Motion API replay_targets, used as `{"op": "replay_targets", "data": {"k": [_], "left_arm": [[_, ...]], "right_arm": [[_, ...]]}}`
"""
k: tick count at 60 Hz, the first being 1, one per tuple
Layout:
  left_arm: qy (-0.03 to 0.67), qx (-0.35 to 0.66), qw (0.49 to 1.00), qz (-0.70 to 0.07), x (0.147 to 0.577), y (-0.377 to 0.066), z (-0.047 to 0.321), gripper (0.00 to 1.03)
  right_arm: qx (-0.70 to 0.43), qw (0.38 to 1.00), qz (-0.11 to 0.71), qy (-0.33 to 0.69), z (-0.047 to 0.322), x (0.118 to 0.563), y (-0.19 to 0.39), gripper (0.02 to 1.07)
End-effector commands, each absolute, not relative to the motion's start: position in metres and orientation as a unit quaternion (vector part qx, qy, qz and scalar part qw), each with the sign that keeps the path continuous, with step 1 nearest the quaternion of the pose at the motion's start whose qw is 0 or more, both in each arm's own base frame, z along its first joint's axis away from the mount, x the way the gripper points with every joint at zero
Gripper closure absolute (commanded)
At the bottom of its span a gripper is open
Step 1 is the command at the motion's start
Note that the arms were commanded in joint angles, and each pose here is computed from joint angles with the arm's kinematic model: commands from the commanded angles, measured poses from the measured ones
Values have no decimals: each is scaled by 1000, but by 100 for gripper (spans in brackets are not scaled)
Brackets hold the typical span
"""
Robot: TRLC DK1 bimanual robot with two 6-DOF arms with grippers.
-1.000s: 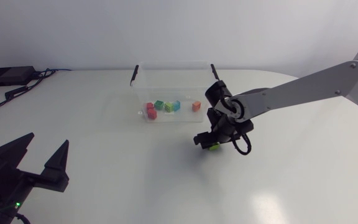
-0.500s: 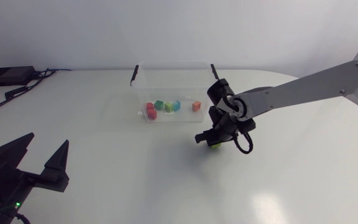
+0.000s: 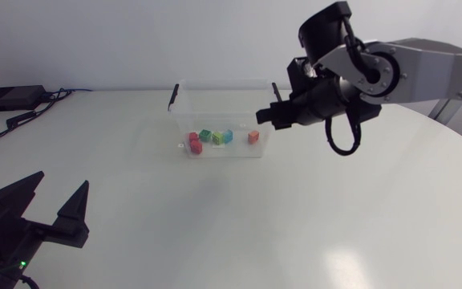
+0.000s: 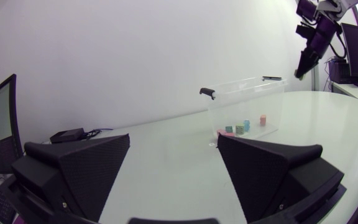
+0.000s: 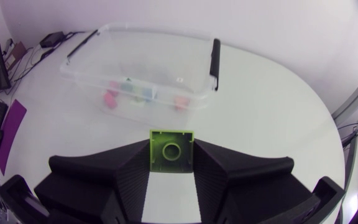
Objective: Place the duplo bricks in the container
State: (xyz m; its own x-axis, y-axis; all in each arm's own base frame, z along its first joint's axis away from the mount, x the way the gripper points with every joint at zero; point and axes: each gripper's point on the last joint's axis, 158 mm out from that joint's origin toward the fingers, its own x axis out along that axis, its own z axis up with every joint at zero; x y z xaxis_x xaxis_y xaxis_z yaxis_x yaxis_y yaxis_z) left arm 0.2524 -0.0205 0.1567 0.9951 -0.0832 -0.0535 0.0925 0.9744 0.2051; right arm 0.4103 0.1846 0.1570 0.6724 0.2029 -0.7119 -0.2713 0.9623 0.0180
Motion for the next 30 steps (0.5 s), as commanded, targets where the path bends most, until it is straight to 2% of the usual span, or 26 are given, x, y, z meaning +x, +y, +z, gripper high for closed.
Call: {"op": "replay_targets", "data": {"k": [1,15,23,30], "left_arm": [[21,110,993,-44,252,-21,153,5],[22,110,993,-44,252,-20,152,5],[22,110,993,-44,252,-20,152,5],[22,110,993,-44,252,-20,152,5]], "right_arm": [[-37,930,116,348,180,426,185,98],[-49,972,93,208,221,467,186,98],[-49,975,105,188,222,480,201,98],[-57,970,124,202,207,497,218,99]]}}
